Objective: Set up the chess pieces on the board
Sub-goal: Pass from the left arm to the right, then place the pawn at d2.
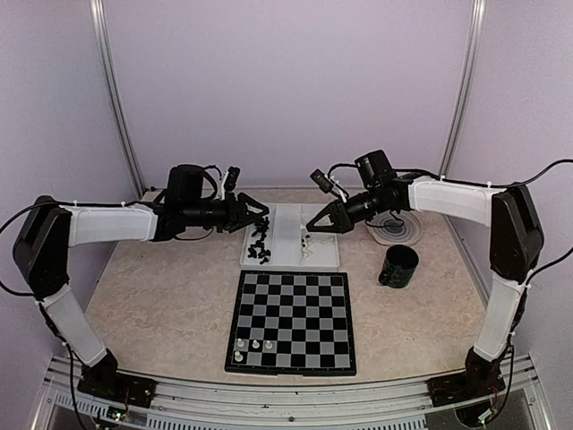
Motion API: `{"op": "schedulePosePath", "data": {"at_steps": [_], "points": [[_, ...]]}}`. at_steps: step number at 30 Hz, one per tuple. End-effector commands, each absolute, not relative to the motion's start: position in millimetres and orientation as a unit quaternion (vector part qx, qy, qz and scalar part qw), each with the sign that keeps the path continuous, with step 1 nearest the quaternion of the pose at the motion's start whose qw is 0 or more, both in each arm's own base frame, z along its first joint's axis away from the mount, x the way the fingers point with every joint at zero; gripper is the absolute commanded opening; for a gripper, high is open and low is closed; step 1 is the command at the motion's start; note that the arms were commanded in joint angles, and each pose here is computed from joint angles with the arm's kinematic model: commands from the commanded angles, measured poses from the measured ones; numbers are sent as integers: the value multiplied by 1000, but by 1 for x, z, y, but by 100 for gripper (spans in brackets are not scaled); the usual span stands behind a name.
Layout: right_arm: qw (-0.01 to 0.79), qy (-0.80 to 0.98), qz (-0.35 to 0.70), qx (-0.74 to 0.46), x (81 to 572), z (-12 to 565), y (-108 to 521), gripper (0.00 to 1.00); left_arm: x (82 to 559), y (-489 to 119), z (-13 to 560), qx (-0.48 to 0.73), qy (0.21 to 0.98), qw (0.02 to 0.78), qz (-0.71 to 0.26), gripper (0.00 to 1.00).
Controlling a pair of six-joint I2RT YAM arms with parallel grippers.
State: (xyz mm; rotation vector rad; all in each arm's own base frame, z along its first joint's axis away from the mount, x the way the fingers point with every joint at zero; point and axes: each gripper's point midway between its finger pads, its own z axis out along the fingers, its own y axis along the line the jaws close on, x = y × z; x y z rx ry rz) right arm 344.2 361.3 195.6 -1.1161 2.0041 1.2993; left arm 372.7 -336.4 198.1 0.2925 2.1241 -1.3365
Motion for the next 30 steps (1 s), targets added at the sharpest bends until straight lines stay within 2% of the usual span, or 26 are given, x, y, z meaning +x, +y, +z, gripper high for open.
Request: {"op": "schedulePosePath", "data": {"at_steps": [1, 6, 13, 16, 23, 30], "points": [[297, 727, 333, -522, 323, 205, 354, 0, 392, -290, 233, 132, 813, 363, -436, 55], [275, 696, 199, -633, 289, 183, 354, 0, 424, -244, 240, 112, 843, 384, -359, 56], [185, 652, 64, -732, 245, 133, 343, 0, 430, -205, 220, 59, 847, 395, -350, 56], [156, 626, 42, -763, 224, 119, 341, 0, 428, -189, 219, 47, 856, 407, -315, 56], [98, 569, -21, -816, 183, 82, 343, 0, 420, -191, 233, 45, 849, 410, -330, 56], [87, 556, -4, -827, 161, 73, 373, 0, 416, -190, 242, 46, 844, 419, -331, 56]]}}
